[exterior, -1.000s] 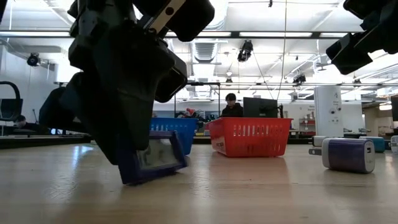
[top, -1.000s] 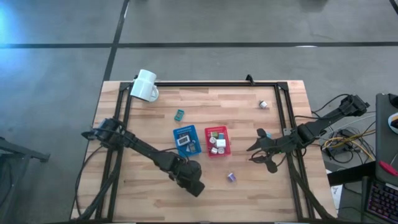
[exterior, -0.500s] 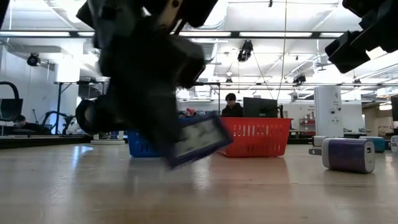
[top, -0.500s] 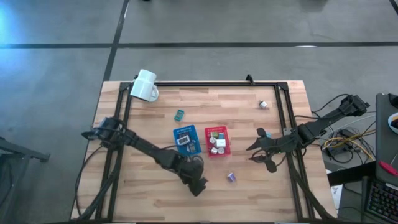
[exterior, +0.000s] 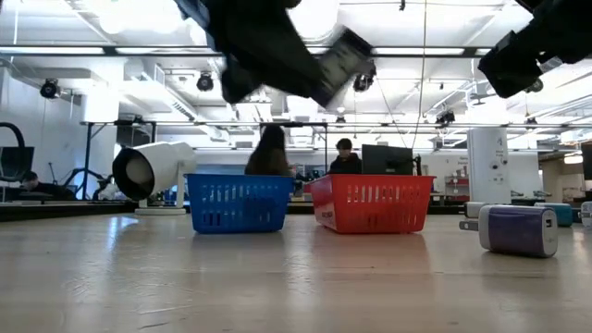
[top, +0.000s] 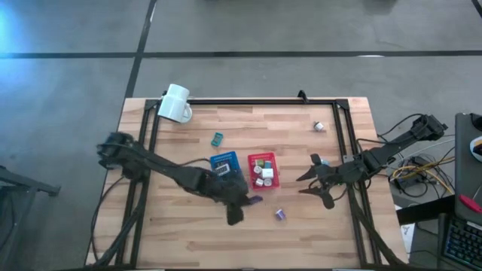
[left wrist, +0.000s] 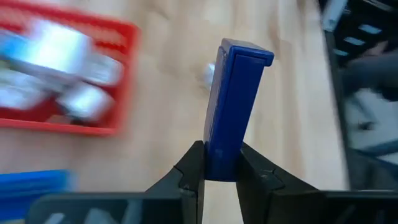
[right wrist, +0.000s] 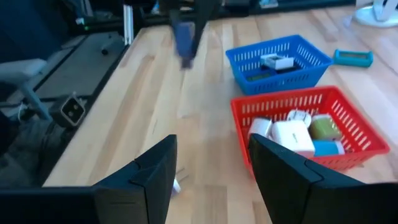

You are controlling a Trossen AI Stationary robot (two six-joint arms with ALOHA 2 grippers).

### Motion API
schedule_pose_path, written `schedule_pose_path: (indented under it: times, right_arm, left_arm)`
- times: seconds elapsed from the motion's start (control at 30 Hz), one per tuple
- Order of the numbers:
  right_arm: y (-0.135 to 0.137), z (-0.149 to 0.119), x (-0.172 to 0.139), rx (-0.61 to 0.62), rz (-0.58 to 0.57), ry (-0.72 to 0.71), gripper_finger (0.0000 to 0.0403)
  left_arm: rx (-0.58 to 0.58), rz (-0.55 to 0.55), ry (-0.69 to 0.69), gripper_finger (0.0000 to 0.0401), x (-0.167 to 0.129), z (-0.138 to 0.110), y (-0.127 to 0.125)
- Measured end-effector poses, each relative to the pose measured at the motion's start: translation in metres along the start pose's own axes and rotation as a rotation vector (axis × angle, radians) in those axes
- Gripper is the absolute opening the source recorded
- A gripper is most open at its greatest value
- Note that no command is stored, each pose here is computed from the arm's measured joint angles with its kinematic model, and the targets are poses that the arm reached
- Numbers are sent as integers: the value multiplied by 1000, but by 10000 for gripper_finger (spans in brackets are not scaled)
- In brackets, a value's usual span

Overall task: Pick & Place Office items
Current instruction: Put the violet digital clock into the blue bin

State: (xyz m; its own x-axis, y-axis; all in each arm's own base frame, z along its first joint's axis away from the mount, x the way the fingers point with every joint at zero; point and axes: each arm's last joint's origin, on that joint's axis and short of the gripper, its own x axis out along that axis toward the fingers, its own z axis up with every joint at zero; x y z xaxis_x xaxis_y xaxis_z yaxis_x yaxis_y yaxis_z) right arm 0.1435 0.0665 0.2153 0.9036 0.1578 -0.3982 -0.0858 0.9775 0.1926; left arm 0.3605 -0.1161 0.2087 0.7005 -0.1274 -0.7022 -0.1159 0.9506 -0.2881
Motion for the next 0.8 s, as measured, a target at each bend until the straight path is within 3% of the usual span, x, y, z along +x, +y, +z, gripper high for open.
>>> schedule_pose_path:
  times: [0.17, 0.3, 0.57, 0.8]
  right_arm:
    - [2, 6, 0, 23, 16, -60, 194]
    - [3, 9, 0, 42, 30, -97, 194]
    - [6, 13, 4, 100, 54, -150, 194]
    - [9, 11, 19, 71, 32, -154, 194]
  left_arm:
    - [76, 139, -149, 61, -56, -11, 9]
    - [97, 163, -275, 61, -85, -39, 23]
    - [74, 176, -405, 61, -91, -105, 74]
    - [63, 281, -439, 61, -97, -124, 107]
